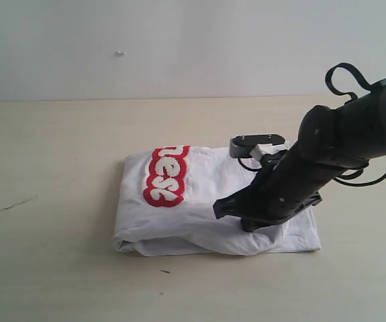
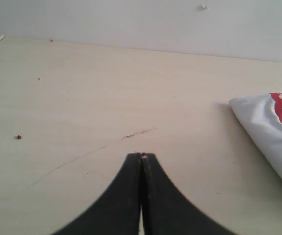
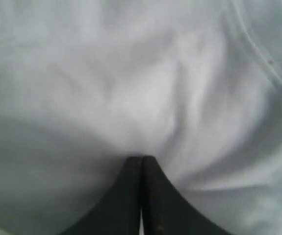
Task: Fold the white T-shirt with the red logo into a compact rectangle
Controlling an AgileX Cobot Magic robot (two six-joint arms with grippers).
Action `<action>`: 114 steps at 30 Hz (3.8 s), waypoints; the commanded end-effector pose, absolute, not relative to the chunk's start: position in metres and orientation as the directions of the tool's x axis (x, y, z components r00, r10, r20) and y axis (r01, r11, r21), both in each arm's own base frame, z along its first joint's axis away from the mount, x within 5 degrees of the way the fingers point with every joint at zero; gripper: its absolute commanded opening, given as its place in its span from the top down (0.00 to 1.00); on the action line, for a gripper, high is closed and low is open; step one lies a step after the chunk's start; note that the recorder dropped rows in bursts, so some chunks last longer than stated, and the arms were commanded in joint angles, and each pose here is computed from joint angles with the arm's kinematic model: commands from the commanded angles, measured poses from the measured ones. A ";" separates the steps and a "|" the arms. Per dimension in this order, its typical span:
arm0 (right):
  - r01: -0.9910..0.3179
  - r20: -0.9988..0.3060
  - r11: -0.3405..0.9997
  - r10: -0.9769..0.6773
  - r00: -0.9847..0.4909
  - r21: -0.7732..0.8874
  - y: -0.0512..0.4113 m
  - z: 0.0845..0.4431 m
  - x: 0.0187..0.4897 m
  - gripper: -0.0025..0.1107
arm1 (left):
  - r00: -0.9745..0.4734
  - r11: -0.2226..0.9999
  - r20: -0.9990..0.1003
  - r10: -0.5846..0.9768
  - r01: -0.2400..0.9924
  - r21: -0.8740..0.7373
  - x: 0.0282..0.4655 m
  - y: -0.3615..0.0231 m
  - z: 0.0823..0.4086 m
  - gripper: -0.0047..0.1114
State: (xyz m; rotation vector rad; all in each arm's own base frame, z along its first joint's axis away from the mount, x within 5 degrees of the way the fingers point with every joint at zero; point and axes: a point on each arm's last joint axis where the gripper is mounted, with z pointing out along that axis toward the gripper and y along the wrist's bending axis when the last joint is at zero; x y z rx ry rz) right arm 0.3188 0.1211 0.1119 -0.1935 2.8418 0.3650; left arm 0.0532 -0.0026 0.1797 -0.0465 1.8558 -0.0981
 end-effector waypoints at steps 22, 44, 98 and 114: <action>-0.309 -0.689 0.918 -0.056 -0.722 0.249 0.117 0.254 0.272 0.98 | -0.271 0.995 -0.958 -0.091 0.019 -0.100 0.053 -0.003 0.181 0.96; -0.392 -0.971 0.890 0.186 -0.152 0.232 0.047 0.336 0.107 0.98 | -0.271 0.995 -0.958 -0.091 0.019 -0.100 0.053 -0.003 0.181 0.96; 0.101 -0.974 0.986 -0.150 0.170 -0.134 -0.004 0.222 0.055 0.98 | -0.270 0.995 -0.959 -0.089 0.019 -0.098 0.053 -0.003 0.181 0.96; 0.076 -0.979 0.995 -0.052 -0.195 -0.068 -0.005 0.188 0.055 0.98 | -0.270 0.995 -0.959 -0.089 0.019 -0.098 0.053 -0.003 0.181 0.96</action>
